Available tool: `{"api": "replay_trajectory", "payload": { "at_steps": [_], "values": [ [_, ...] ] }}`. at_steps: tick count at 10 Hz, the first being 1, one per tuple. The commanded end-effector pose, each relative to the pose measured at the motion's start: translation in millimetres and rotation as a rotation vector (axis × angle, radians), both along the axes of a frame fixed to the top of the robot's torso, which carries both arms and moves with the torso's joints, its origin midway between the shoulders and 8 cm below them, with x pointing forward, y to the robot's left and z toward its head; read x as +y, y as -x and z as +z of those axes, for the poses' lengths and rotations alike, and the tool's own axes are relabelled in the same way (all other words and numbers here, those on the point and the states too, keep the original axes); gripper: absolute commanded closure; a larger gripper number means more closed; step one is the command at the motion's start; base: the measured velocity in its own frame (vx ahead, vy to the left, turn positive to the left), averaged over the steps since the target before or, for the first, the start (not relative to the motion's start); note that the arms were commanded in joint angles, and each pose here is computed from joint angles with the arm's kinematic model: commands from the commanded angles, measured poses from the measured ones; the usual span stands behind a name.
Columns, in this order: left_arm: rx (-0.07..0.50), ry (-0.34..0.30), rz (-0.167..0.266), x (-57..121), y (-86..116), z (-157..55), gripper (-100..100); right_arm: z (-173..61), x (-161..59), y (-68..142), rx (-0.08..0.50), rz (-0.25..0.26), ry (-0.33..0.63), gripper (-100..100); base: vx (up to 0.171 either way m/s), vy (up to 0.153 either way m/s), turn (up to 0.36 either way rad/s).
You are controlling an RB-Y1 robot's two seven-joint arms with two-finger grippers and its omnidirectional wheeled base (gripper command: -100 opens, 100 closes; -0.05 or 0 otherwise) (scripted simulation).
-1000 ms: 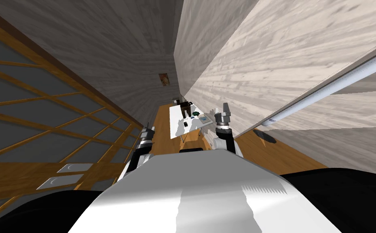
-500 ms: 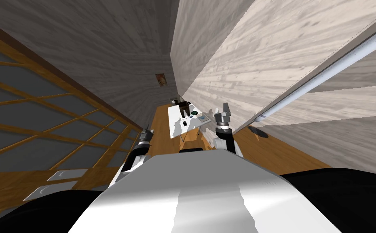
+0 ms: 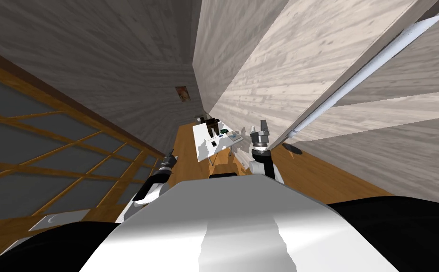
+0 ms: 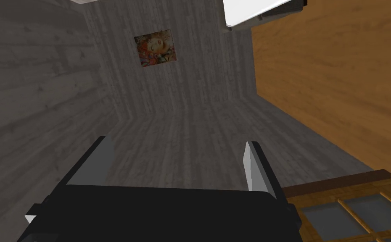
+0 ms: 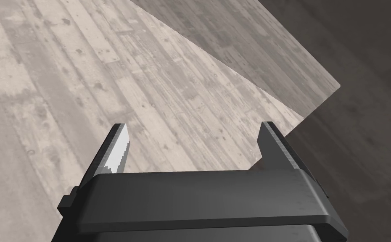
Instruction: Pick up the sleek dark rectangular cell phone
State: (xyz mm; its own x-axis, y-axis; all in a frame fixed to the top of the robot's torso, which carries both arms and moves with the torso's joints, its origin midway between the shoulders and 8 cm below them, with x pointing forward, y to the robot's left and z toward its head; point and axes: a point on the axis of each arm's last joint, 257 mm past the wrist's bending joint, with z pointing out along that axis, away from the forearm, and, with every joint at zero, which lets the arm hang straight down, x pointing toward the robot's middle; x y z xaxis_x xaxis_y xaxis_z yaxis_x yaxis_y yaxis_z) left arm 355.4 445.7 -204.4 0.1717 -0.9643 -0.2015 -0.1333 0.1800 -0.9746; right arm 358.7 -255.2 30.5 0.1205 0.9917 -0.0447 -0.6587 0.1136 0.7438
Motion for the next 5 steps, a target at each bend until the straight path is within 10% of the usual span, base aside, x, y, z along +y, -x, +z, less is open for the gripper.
{"api": "replay_trajectory", "payload": {
  "at_steps": [1,5],
  "values": [
    [0.05,0.012,0.005,5.0,6,-14,-100,0,0,0,0.0,0.0,0.0,0,-0.026,0.006,-0.098],
    [0.194,0.018,0.008,25.2,19,-47,-100,0,0,0,0.0,0.0,0.0,0,-0.017,0.0,-0.148]
  ]
}}
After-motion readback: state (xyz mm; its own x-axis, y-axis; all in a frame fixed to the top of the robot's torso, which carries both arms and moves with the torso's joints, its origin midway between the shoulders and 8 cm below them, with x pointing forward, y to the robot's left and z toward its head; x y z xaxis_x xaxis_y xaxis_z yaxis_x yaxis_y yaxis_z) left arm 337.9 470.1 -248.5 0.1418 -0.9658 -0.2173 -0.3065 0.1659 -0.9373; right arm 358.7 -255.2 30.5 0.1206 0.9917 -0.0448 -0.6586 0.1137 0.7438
